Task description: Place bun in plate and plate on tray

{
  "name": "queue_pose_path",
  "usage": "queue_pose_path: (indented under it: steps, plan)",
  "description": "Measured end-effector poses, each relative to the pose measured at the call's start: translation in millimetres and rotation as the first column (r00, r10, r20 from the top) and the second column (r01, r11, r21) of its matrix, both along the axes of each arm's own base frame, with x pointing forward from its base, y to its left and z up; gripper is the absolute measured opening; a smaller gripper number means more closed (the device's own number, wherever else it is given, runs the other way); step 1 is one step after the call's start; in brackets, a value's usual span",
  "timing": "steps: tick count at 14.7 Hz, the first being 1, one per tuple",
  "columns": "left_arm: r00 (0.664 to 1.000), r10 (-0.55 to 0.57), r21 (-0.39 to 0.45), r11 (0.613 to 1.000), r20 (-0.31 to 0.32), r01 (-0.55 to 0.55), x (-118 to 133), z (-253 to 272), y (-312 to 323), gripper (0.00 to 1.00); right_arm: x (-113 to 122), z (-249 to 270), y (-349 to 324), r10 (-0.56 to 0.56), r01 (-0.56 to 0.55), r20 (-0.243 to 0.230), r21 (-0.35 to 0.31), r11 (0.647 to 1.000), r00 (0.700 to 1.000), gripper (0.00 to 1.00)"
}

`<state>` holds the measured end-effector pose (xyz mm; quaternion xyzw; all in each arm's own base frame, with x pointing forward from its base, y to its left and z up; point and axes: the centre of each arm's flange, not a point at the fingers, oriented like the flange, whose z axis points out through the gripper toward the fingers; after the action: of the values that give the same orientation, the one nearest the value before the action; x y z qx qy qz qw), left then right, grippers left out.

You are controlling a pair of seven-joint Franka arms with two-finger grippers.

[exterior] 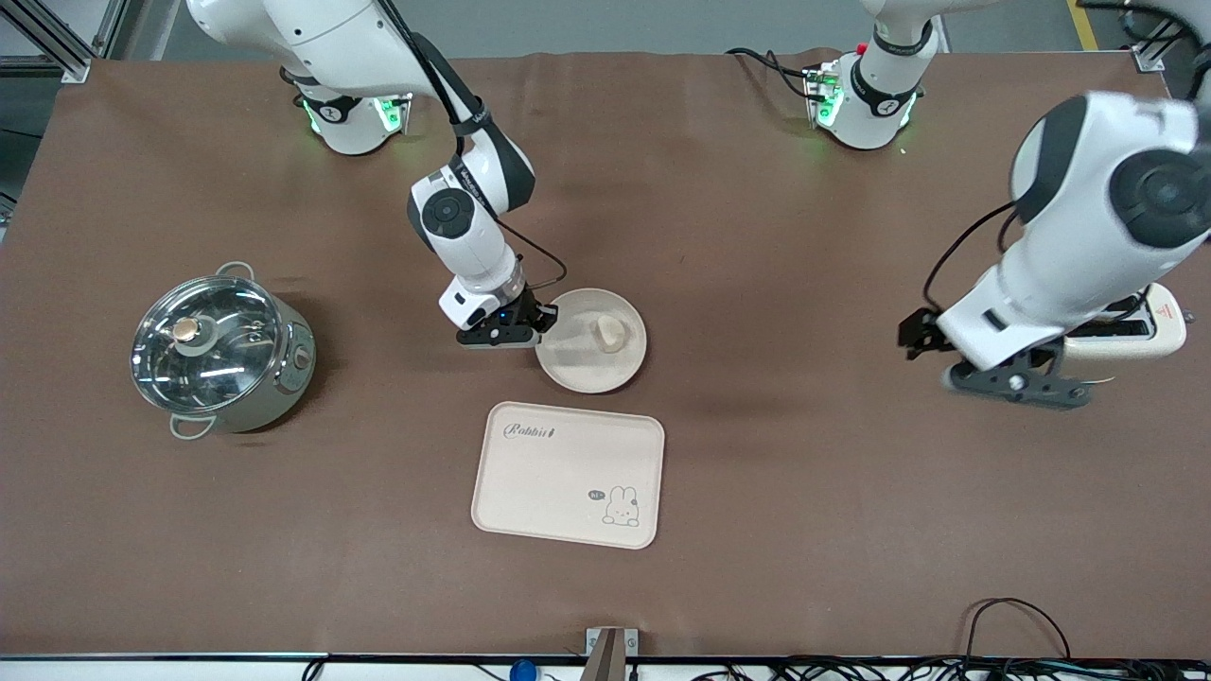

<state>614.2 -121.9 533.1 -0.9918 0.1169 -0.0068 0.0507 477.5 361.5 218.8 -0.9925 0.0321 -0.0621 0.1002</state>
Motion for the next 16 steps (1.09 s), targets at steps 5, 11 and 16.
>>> queue_pose_path:
  steps: [5, 11, 16]
  plan:
    - [0.999, 0.053, -0.05, 0.997, 0.003, -0.053, -44, 96, 56, 1.0, 26, 39, -4, -0.073, 0.07, 0.038, 0.071, 0.995, 0.997, 0.04]
    - [0.996, 0.055, -0.071, 0.996, 0.065, -0.05, -69, 92, 58, 1.0, 106, 58, -19, -0.173, 0.16, 0.089, 0.135, 0.978, 0.981, 0.04]
    - [0.995, 0.051, -0.077, 0.996, 0.09, -0.044, -65, 101, 55, 1.0, 178, 27, -37, -0.219, 0.217, 0.004, 0.109, 0.97, 0.976, 0.04]
